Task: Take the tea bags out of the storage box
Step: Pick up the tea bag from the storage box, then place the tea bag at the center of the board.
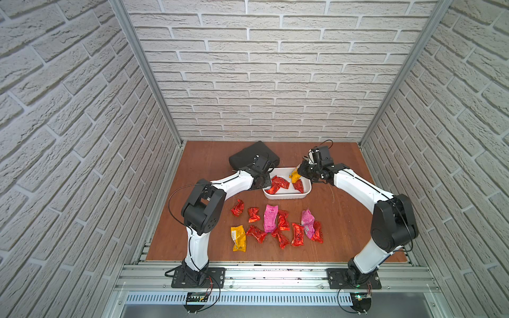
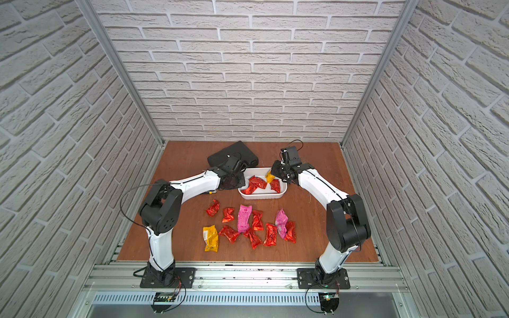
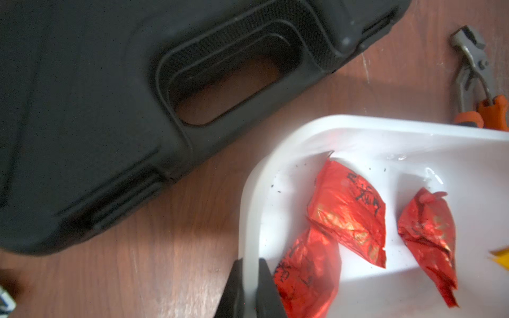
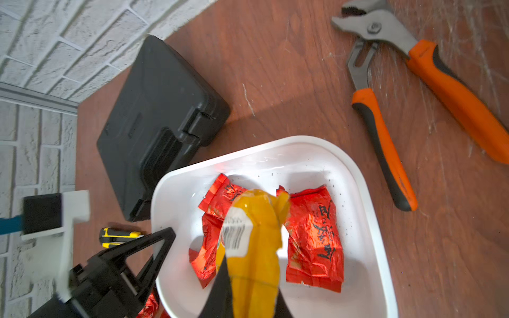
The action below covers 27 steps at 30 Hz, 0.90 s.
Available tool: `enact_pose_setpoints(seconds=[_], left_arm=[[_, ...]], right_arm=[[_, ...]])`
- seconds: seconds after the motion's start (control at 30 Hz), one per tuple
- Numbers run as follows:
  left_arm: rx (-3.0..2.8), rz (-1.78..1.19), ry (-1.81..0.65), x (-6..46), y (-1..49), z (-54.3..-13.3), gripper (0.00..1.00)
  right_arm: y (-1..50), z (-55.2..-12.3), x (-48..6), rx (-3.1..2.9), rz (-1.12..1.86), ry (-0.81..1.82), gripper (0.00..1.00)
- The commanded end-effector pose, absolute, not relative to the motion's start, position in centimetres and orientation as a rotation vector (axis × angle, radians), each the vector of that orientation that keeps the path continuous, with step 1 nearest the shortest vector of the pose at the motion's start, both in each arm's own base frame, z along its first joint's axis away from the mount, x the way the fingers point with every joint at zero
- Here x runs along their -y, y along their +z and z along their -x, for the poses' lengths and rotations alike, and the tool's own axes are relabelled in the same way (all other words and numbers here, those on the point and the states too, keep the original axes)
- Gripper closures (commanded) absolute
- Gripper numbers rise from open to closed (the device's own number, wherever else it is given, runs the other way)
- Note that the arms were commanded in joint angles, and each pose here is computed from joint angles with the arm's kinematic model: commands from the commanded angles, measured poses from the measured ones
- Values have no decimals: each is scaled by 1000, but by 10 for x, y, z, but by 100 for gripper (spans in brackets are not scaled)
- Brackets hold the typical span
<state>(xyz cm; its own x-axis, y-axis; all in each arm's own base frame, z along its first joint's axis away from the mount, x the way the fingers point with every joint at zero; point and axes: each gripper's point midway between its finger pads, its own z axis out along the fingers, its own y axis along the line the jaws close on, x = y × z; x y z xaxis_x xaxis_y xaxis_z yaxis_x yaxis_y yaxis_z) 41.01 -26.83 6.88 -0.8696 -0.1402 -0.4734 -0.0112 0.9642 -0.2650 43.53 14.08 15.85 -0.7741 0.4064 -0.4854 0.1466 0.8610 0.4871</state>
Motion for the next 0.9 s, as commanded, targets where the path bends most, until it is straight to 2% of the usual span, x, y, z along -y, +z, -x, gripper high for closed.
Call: enact_pose_setpoints(seconds=[0.0,0.23,0.37,0.57,0.73,0.8,0.87], left_arm=[[-2557,64,-353,271,85,-417,100],[-2563,48,-355,272,82,-416,100],[-2563,53,-366,274,81,-416,100],[-2572,50,-374,277,80,-416,100],[-2573,51,-376,278,80,-417,100],[-2574,50,-374,278,80,-417,100],[-2573,50,-374,279,81,-418,100]], right_arm=[[172,-397,-110,-2464,-319,501,98],[160,-330,-36,-2477,-549,459,98],[137,-298,-17,-2437,-723,509,98],[101,-293,-32,-2373,-859,705,98],[77,-295,-40,-2392,-864,770,97],[67,-292,-41,-2423,-864,765,94],[58,-287,-38,-2461,-871,729,83]])
